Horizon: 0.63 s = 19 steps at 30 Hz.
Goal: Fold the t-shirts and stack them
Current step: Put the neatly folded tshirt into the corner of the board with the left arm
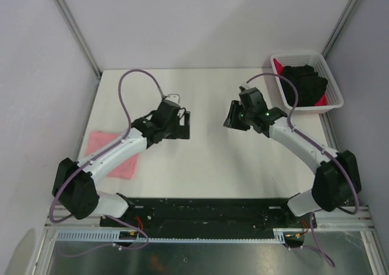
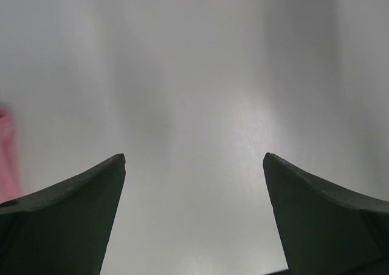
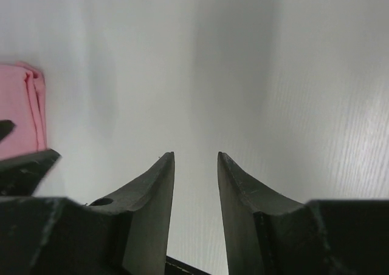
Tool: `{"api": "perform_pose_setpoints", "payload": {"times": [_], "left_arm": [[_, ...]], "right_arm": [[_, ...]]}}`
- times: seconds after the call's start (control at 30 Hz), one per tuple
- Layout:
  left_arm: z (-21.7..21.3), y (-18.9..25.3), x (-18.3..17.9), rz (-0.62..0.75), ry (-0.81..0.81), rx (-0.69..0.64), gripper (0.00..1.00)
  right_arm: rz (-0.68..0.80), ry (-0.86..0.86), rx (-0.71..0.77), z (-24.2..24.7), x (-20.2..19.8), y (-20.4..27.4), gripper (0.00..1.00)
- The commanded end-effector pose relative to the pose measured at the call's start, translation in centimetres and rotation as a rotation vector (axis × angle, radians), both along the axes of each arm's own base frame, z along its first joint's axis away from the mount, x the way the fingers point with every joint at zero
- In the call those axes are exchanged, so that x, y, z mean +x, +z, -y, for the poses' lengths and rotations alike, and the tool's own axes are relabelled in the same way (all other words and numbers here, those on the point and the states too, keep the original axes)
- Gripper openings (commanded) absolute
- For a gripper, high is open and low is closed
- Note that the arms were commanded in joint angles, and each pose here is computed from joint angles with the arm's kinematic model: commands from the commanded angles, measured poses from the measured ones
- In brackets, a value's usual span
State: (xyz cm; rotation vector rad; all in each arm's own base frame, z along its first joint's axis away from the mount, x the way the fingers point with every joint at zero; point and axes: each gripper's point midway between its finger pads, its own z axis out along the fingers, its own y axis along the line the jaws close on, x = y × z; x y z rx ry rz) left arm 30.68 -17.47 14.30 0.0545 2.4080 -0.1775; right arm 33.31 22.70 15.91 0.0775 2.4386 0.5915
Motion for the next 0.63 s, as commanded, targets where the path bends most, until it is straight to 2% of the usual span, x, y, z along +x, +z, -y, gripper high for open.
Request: {"api": "perform_pose_setpoints", "payload": {"times": [0.0,0.13,0.47,0.6], "left_arm": [[5.3,2.7,-0.5,0.076,-0.103,-0.171,0.99],[6.2,3.3,-1.1,0.092,-0.152,-0.201,0.99],[5.3,5.7,-1.5,0.174,-0.147,-0.209,0.99],[4.6,6.7,-1.5,0.214,-0.136,-0.205,0.99]], "right_arm": [[0.075,-0.102,0.009,2.1,-0.9,2.5,0.4],[0.104,-0.156,0.004,3.8,-2.0,3.0,0.46],[0.176,-0.216,0.016,5.6,-3.1,5.0,0.69],[0.196,-0.214,0.028,5.6,-3.1,5.6,0.73]]}}
